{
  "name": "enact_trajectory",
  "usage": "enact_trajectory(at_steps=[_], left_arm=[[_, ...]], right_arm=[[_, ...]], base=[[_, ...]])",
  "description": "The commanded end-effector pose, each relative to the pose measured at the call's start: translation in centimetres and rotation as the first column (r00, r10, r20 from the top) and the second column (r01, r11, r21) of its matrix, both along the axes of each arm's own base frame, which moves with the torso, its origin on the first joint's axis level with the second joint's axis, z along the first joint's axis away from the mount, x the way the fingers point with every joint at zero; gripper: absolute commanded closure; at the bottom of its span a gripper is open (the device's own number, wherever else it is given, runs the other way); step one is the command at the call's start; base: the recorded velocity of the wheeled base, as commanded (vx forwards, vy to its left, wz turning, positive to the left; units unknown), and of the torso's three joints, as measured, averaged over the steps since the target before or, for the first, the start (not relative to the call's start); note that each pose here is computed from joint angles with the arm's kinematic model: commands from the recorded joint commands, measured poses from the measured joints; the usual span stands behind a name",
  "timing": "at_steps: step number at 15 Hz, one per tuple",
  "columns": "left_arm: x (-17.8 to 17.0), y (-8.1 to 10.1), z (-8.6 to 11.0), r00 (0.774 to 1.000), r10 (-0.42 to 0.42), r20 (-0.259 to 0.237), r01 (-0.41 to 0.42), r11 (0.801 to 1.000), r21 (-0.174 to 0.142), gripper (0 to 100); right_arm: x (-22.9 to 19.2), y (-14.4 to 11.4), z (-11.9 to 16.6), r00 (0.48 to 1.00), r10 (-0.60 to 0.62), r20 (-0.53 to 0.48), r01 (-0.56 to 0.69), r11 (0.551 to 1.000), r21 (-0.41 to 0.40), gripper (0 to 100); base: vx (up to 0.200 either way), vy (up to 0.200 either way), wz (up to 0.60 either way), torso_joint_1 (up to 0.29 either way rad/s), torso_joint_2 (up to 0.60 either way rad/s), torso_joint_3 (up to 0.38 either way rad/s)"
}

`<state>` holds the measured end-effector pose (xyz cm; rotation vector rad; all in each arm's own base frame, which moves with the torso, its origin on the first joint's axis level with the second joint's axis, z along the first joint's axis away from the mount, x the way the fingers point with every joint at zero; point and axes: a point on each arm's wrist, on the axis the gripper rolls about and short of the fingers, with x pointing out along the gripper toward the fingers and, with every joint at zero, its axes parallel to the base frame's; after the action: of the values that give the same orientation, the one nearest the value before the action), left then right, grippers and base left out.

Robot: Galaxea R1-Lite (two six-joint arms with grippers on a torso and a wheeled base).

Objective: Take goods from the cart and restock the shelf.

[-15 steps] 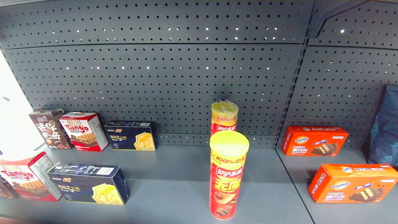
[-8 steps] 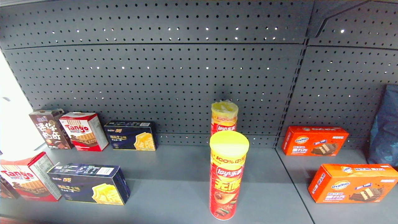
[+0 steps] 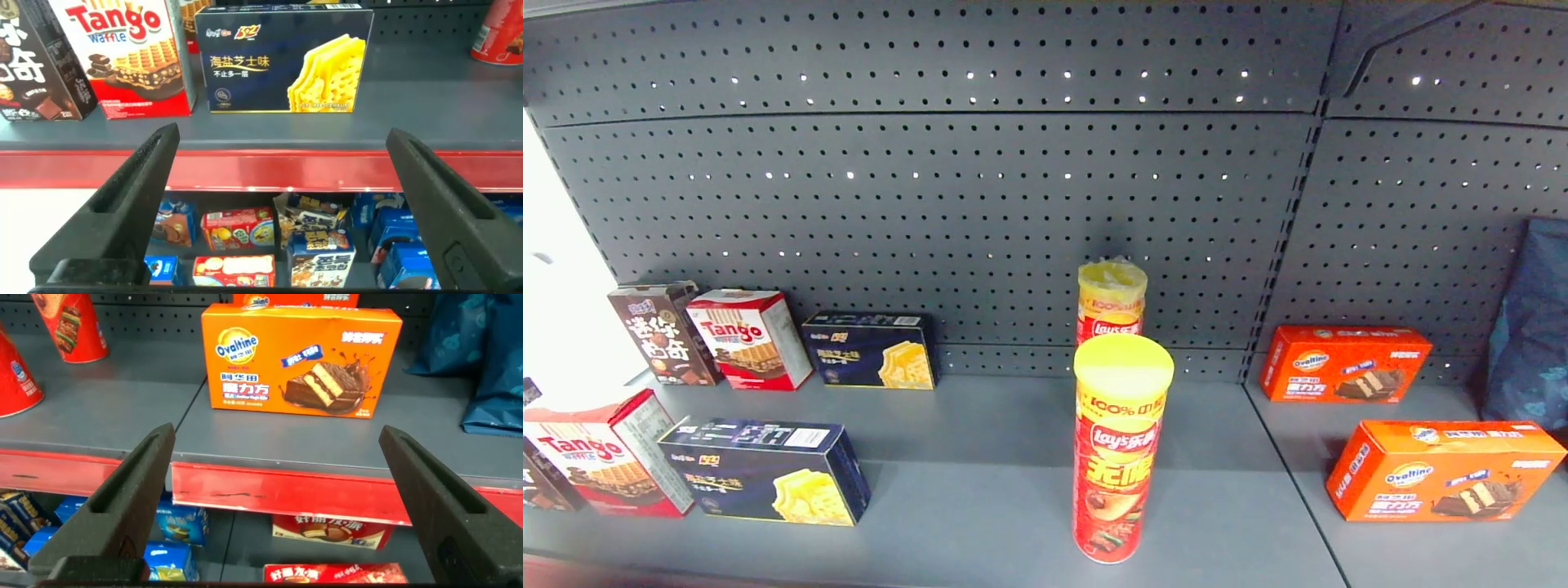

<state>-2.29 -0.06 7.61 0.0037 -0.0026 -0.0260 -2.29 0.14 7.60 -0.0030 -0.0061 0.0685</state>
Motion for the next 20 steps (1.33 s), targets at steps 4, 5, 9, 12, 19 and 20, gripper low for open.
enact_trajectory(at_steps=[4,5,9,12,19,20], left_arm=[[0.0,0.0,0.0,1.0,0.003,0.001,-0.003,1.0,-0.001,0],[0.0,0.0,0.0,1.0,0.0,0.001,0.0,1.0,-0.001,0],[0.0,0.0,0.0,1.0,0.001,0.001,-0.001,1.0,-0.001,0],[0.0,0.0,0.0,1.0,0.0,0.001,0.0,1.0,-0.001,0],[0.0,0.0,0.0,1.0,0.0,0.001,0.0,1.0,-0.001,0],[0.0,0.0,0.0,1.0,0.0,0.001,0.0,1.0,-0.001,0]], right_arm=[[0.0,0.0,0.01,1.0,0.001,0.0,-0.001,1.0,-0.002,0],[0.0,0.0,0.01,1.0,0.001,0.0,-0.001,1.0,-0.002,0],[0.0,0.0,0.01,1.0,0.001,0.0,-0.001,1.0,0.0,0],[0.0,0.0,0.01,1.0,0.001,0.0,-0.001,1.0,-0.002,0],[0.0,0.0,0.02,1.0,0.001,0.002,-0.001,1.0,-0.002,0],[0.0,0.0,0.01,1.0,0.001,0.0,-0.001,1.0,0.0,0]], base=[[0.0,0.0,-0.3,0.001,0.0,0.001],[0.0,0.0,0.0,0.0,0.0,0.0],[0.0,0.0,0.0,0.0,0.0,0.0],[0.0,0.0,0.0,0.0,0.0,0.0],[0.0,0.0,0.0,0.0,0.0,0.0],[0.0,0.0,0.0,0.0,0.0,0.0]])
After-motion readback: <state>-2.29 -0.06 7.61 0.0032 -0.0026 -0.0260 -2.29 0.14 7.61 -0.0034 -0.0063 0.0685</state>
